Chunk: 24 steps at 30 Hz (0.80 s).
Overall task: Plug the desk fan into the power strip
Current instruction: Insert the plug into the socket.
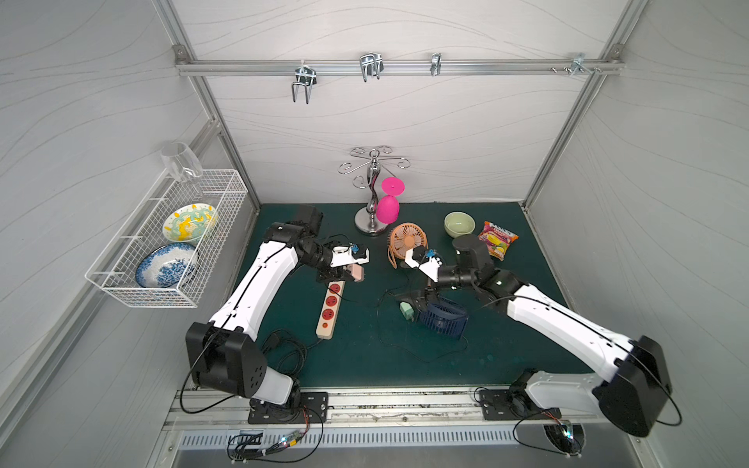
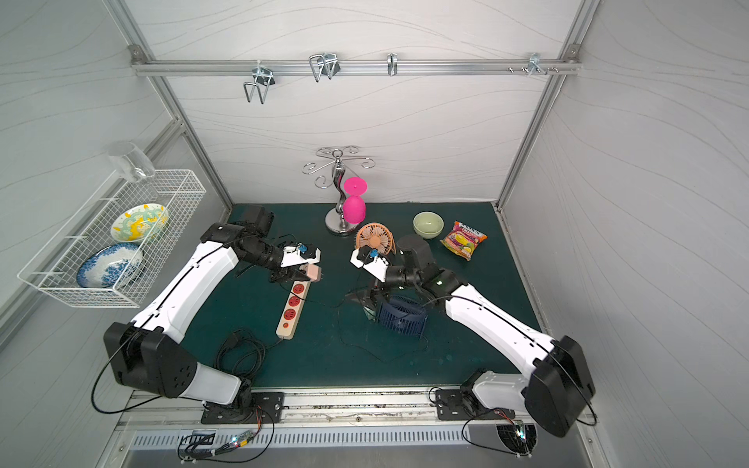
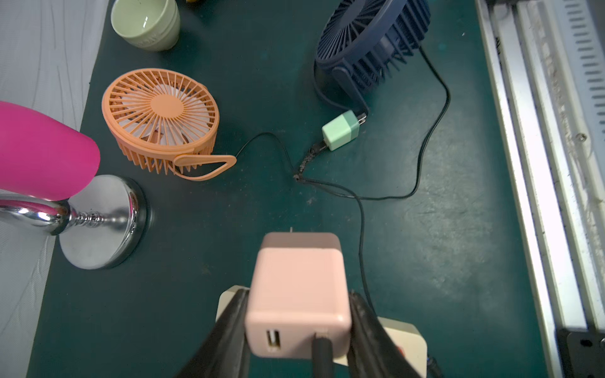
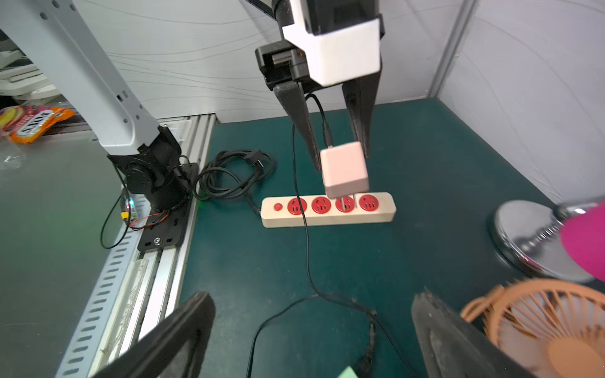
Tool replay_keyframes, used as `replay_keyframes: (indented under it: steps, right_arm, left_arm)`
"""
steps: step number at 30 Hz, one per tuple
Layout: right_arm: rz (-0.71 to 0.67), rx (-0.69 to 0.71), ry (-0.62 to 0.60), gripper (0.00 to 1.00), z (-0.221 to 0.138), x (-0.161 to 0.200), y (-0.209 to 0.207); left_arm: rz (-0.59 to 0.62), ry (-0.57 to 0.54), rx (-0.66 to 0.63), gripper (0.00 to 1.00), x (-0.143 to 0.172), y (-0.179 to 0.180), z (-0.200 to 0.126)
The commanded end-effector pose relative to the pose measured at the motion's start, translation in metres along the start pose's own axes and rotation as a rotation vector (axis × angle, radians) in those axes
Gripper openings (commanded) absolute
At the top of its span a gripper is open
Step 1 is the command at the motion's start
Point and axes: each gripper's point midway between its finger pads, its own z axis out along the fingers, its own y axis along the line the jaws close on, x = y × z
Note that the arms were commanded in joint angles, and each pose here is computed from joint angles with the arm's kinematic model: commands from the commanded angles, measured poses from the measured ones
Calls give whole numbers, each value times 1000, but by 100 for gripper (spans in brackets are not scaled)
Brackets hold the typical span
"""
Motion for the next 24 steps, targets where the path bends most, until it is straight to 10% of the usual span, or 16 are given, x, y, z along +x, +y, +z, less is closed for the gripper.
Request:
replay_keyframes:
  steps: [1,11,24]
  right_arm:
    - [103,126,81,99,-33,26,-8]
    - [319,513,83,99,-122,71,-33]
    - [336,684,127,99,-143,101,-44]
  left_arm:
    - [51,68,-12,0,11,18,-5]
    - [98,164,58,0,48,44,13]
    - [105,300,163,0,87,61,25]
